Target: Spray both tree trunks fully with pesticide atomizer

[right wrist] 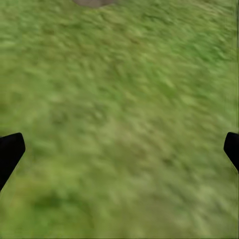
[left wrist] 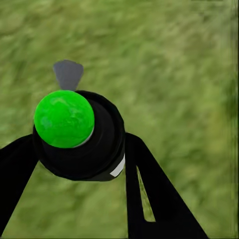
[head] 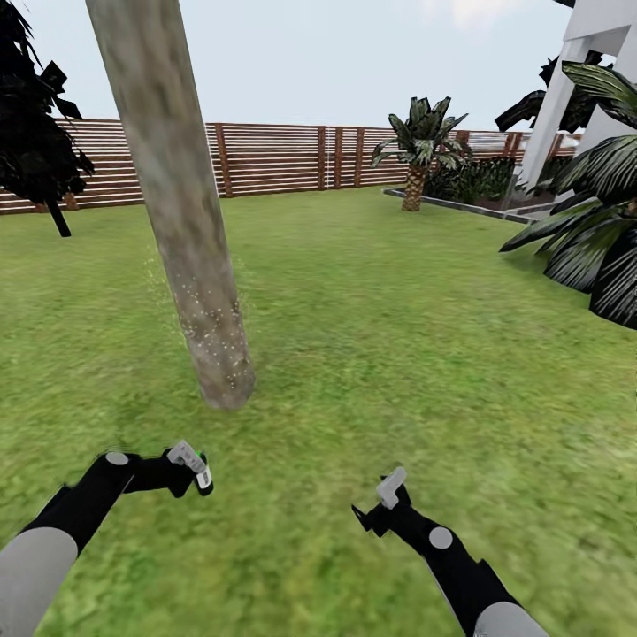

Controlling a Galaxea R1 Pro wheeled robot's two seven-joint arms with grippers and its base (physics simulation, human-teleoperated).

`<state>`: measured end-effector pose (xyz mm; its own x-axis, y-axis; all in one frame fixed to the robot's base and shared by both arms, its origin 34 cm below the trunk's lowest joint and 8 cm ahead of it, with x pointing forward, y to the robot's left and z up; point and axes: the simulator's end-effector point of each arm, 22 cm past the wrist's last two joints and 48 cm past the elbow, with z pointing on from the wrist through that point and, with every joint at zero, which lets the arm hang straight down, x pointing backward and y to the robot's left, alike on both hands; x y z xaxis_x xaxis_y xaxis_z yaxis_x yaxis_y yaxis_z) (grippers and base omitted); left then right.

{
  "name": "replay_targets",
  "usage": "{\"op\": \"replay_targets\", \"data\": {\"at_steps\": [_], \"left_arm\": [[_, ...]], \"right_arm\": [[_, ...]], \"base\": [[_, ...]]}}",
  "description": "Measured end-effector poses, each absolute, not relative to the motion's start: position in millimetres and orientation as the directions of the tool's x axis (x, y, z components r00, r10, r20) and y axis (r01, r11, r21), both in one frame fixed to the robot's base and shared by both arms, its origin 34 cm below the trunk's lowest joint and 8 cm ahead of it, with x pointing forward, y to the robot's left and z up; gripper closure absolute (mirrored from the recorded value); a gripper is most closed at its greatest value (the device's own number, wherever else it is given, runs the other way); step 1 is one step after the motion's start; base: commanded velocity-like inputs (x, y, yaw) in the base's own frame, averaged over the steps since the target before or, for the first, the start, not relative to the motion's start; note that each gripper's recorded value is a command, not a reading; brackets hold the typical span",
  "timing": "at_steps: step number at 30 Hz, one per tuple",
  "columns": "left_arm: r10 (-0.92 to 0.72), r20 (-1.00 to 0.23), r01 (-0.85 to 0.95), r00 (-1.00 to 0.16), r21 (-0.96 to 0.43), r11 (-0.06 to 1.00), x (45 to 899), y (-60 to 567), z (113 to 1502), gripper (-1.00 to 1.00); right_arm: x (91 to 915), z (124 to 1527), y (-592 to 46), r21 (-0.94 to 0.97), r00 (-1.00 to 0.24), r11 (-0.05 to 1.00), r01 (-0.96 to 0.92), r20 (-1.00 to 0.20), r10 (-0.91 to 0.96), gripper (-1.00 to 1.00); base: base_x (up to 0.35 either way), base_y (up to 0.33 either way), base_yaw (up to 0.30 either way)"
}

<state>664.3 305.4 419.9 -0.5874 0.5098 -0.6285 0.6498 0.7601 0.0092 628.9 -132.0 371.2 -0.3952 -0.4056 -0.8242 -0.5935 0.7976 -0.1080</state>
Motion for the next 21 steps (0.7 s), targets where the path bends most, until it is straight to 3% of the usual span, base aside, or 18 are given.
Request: {"op": "replay_targets", "data": {"at_steps": [6,17,19,21], "left_arm": [[0.47,-0.656,0.646,-0.591,-0.036,0.762,659,282,416,1.0],[0.509,-0.684,0.743,-0.522,-0.072,0.666,648,228,416,1.0],[0.699,-0.582,0.88,-0.414,-0.061,0.471,602,189,385,1.0],[0.721,-0.568,0.897,-0.398,-0.077,0.435,593,185,382,1.0]], "right_arm": [[633,370,-138,-0.104,-0.413,0.828,-0.55,-0.828,-0.378,-1.0],[631,370,-133,-0.112,-0.4,0.808,-0.578,-0.824,-0.401,-1.0],[610,368,-103,-0.069,-0.369,0.708,-0.702,-0.816,-0.445,-1.0],[606,374,-91,-0.055,-0.346,0.666,-0.744,-0.821,-0.454,-1.0]], "base": [[0.0,0.0,0.0],[0.0,0.0,0.0],[0.0,0.0,0.0],[0.0,0.0,0.0]]}}
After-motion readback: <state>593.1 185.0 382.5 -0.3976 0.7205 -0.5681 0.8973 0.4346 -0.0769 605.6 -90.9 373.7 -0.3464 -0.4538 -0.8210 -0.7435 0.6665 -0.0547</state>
